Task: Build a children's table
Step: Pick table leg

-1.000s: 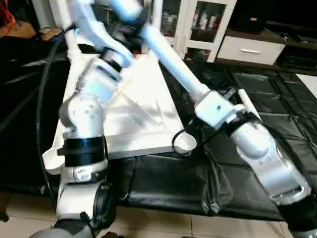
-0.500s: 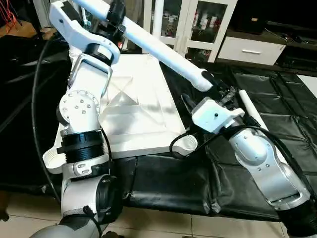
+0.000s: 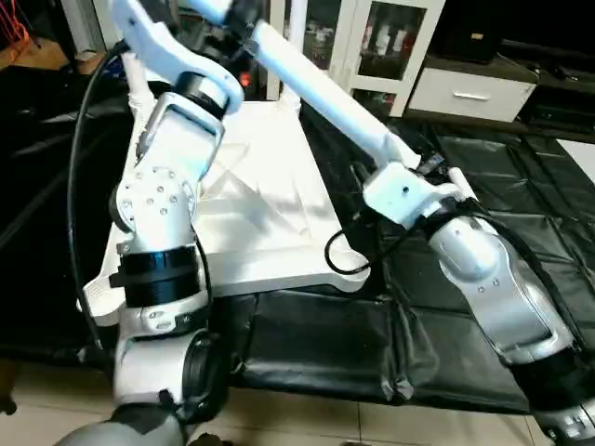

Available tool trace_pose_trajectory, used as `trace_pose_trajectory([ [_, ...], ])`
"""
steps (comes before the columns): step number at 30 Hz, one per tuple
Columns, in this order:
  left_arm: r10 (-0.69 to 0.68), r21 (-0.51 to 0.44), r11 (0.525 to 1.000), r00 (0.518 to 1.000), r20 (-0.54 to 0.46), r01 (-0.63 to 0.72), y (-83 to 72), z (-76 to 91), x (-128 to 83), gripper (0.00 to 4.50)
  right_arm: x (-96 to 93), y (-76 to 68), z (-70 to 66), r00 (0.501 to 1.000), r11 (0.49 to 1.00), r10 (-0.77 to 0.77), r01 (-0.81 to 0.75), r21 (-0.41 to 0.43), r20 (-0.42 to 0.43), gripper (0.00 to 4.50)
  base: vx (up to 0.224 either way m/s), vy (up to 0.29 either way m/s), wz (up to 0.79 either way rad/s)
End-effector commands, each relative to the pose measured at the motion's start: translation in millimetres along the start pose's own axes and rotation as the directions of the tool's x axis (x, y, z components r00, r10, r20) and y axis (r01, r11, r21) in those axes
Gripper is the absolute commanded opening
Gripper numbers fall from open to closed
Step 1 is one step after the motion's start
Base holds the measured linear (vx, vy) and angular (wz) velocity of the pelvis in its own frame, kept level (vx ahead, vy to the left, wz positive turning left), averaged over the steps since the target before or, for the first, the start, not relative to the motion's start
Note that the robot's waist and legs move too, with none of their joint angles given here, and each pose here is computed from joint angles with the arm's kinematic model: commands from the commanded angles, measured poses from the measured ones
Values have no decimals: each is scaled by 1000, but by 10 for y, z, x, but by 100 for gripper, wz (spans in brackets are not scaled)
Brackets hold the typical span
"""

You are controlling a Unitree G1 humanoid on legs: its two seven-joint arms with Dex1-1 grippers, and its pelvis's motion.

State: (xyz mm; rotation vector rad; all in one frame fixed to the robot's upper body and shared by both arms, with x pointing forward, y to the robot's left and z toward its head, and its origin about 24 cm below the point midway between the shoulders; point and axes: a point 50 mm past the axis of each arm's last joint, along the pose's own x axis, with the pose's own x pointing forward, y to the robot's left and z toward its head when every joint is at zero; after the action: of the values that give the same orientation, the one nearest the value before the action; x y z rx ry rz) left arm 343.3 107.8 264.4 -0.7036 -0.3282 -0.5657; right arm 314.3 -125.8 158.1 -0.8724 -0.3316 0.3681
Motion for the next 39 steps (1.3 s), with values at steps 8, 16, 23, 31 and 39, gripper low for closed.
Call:
trace_pose_trajectory([
  [8,-131,163,976,989,-73,141,-212,-102,-16,159,94,-144,-66,998,995,-18,23,101,-54,355,0,0,0],
  [16,-173,221,956,980,-99,192,-213,-103,-36,159,90,-90,-98,996,974,33,-15,224,-78,355,0,0,0],
  [23,-220,237,941,969,-114,242,-260,-116,-56,159,80,-80,-155,992,962,85,-59,266,-88,355,0,0,0],
  [31,-249,243,931,960,-126,273,-283,-129,-68,159,75,-39,-169,987,954,123,-89,288,-101,284,0,0,0],
  [39,-297,242,914,944,-143,325,-341,-148,-90,159,63,-27,-199,985,949,132,-93,300,-115,221,0,0,0],
])
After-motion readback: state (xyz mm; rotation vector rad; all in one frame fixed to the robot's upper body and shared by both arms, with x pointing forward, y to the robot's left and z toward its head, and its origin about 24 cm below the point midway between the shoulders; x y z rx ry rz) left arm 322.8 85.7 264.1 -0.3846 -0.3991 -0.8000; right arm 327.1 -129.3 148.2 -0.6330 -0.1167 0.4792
